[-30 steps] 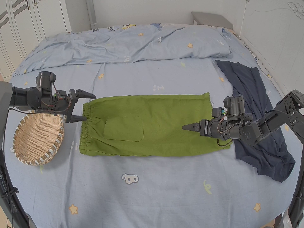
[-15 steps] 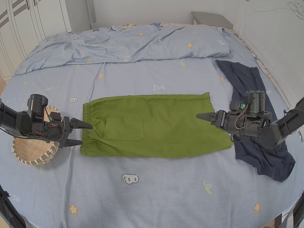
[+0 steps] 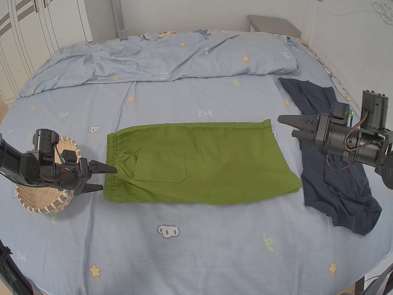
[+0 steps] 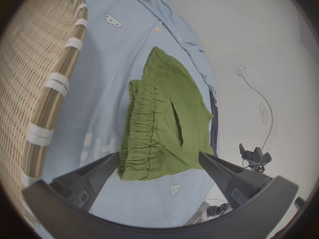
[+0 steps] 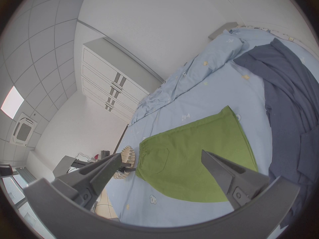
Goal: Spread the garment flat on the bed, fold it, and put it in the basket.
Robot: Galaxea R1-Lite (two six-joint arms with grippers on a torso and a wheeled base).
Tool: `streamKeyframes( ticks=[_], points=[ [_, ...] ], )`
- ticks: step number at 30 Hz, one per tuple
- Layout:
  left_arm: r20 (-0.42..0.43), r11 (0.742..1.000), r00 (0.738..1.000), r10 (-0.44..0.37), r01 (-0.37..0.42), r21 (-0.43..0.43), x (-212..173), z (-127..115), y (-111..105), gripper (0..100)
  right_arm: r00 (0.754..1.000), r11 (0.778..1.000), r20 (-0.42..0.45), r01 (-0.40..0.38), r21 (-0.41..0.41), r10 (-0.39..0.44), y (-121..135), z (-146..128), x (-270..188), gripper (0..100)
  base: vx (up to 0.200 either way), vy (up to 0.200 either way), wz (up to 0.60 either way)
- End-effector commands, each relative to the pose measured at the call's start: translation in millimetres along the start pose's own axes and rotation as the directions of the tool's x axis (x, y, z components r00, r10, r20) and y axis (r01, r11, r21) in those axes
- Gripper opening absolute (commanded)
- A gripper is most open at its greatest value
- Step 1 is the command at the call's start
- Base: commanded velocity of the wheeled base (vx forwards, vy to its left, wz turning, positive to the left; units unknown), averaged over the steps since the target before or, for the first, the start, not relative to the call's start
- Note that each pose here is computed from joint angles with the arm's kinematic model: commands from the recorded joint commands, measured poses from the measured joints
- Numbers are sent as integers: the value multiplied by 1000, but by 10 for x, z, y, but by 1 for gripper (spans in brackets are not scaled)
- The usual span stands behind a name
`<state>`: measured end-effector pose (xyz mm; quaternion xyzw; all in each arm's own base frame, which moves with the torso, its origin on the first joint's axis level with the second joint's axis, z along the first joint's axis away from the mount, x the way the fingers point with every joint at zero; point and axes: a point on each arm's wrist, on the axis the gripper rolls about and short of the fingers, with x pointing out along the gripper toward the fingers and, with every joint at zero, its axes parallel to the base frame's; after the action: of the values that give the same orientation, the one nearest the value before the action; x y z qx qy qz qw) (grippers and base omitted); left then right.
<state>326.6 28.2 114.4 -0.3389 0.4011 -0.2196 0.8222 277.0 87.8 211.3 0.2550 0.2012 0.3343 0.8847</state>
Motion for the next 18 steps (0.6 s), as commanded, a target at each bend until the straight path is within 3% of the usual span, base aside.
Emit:
streamKeyframes(
  ticks=[1,4,7,18],
  points=[
    [-38,1000,999,7,-7,-2,123,-40,103,100,1000,1000,25,-18,-18,19,88,40,-87,100,0,0,0],
    [-74,1000,997,-2,2,10,326,-73,152,100,1000,1000,20,-20,-17,21,94,26,-82,100,0,0,0],
    [-55,1000,998,0,1,30,456,-69,246,100,1000,1000,19,-24,-19,24,100,21,-79,100,0,0,0],
    [-23,1000,1000,-12,12,8,501,-13,235,100,1000,1000,6,-24,-14,24,93,-14,-46,100,0,0,0]
  ],
)
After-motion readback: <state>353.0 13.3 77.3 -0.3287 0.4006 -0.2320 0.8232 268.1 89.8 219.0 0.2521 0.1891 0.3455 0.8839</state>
